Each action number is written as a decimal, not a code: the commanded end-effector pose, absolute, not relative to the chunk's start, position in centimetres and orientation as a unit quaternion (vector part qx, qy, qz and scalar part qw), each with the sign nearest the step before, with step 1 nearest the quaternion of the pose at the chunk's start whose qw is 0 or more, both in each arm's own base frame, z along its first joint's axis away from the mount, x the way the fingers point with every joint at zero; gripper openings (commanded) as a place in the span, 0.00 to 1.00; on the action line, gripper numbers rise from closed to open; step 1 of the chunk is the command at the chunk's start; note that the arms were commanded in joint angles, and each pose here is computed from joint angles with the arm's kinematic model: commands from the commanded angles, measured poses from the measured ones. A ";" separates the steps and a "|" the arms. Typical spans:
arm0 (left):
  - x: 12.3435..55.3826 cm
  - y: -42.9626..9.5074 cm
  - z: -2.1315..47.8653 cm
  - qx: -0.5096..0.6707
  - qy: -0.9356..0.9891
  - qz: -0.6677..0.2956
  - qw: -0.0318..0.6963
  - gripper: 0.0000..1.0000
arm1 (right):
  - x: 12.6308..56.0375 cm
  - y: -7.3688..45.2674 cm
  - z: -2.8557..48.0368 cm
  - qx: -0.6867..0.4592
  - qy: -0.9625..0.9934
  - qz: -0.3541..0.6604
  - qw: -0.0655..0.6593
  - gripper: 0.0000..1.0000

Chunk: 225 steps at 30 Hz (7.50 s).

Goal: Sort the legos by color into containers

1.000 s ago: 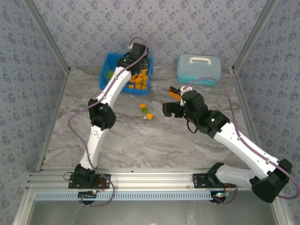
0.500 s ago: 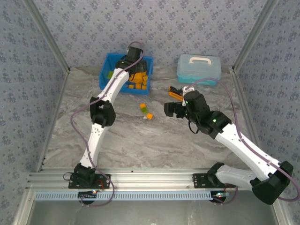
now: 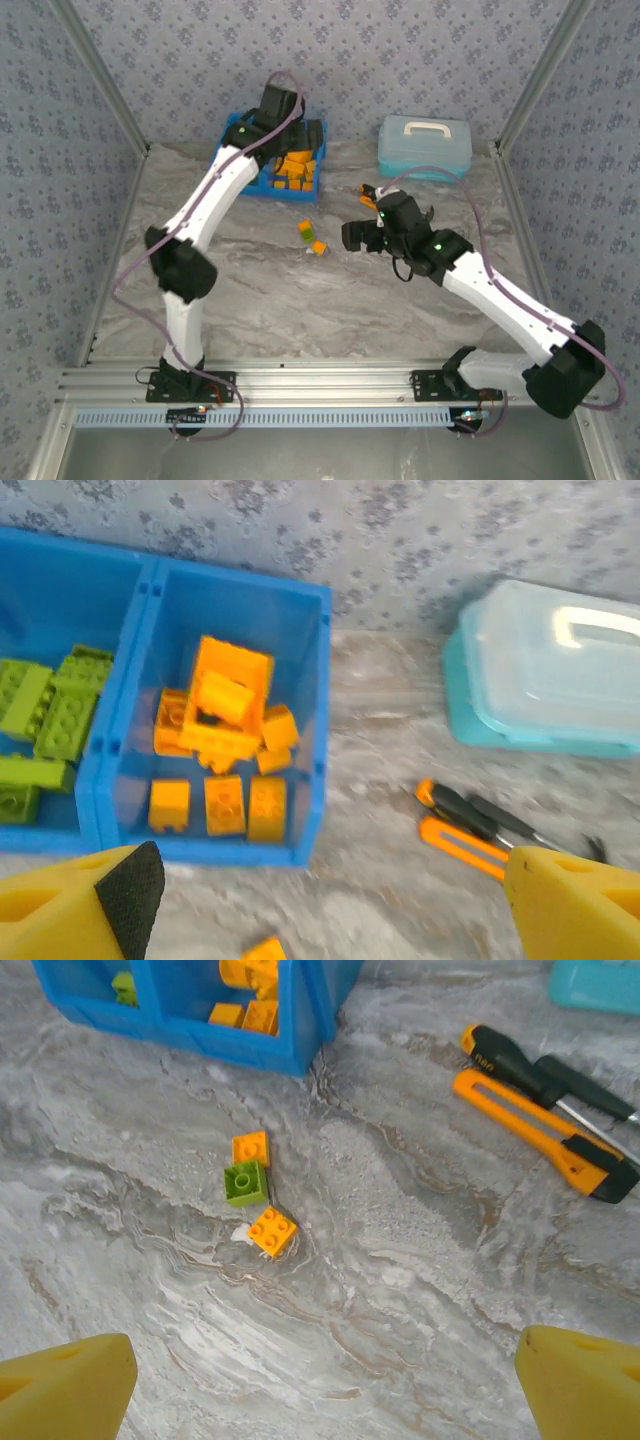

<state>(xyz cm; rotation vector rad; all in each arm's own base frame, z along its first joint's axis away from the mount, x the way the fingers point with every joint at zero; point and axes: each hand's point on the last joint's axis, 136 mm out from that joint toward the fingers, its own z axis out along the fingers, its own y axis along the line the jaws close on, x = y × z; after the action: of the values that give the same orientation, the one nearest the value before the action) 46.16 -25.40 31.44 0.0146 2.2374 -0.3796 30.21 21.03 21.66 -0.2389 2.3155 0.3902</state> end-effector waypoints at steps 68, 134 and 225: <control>21.8 -4.8 25.7 0.006 0.881 -0.048 0.470 0.99 | 54.8 47.0 23.1 -0.155 0.806 0.267 0.505 0.35; 38.5 -25.9 9.8 -0.148 0.959 -0.056 0.235 0.81 | 26.4 15.7 23.6 -0.049 0.892 0.139 0.428 1.00; 35.0 -28.0 21.4 0.059 0.927 -0.173 0.328 0.74 | 26.9 16.2 22.7 -0.008 0.897 0.167 0.409 1.00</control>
<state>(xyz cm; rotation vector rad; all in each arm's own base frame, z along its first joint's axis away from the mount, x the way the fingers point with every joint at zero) 37.12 -26.38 26.48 0.0206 2.2897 -0.4399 26.47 16.07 21.43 -0.0481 2.2901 0.4005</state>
